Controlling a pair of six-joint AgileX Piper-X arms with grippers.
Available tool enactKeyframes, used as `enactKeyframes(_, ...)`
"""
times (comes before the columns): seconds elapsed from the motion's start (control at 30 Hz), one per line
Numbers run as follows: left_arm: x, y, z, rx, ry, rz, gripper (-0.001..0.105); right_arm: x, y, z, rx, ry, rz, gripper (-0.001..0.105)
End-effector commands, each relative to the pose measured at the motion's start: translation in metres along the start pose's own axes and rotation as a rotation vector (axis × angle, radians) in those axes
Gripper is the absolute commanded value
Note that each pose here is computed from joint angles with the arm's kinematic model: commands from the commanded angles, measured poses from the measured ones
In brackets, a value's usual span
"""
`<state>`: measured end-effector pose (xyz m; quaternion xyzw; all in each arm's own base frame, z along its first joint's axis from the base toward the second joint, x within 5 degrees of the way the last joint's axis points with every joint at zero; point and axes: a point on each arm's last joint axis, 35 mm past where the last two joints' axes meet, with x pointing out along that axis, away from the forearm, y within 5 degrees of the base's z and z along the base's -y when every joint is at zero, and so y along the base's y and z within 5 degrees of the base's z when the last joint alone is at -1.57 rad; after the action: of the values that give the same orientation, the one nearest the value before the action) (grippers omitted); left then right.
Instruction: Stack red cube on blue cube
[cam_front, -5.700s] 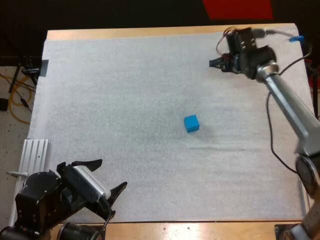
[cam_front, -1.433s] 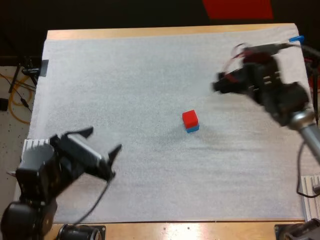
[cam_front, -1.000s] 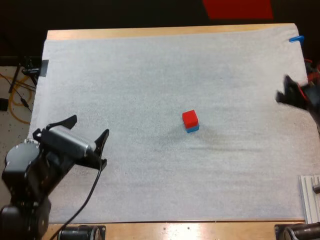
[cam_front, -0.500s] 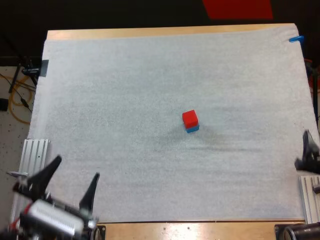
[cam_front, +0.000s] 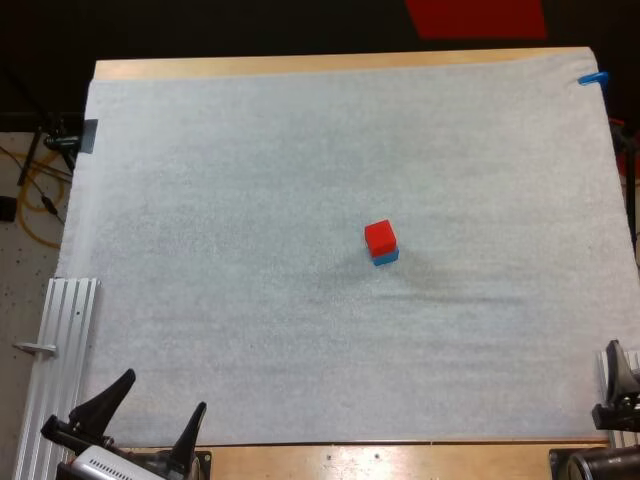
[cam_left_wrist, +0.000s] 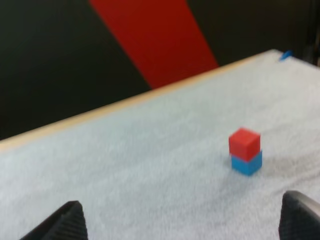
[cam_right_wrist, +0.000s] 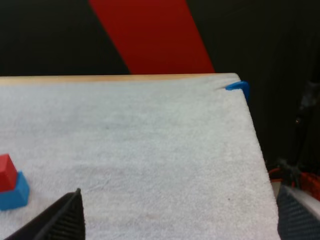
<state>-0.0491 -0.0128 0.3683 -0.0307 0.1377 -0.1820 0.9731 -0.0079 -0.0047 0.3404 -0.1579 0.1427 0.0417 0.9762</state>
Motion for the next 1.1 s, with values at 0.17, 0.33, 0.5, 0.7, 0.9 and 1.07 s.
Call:
enactKeyframes(0.17,0.023,0.012,-0.014,0.003,0.095,0.069,0.075,0.016,0.004,-0.005,-0.035,0.013,0.030,0.076)
enactKeyframes(0.33,0.055,0.024,-0.030,-0.006,0.120,0.069,0.075,0.028,0.008,-0.011,-0.035,0.019,0.045,0.076)
enactKeyframes(0.5,0.081,0.035,-0.048,-0.010,0.131,0.069,0.075,0.037,0.013,-0.019,-0.031,0.040,0.102,0.076)
enactKeyframes(0.7,0.089,0.038,-0.053,-0.011,0.132,0.066,0.075,0.045,0.016,-0.027,-0.033,0.073,0.115,0.076)
enactKeyframes(0.9,0.089,0.038,-0.053,-0.011,0.132,0.066,0.075,0.048,0.018,-0.031,-0.034,0.090,0.120,0.076)
enactKeyframes(1.07,0.089,0.038,-0.053,-0.011,0.132,0.066,0.075,0.048,0.018,-0.031,-0.034,0.090,0.120,0.076)
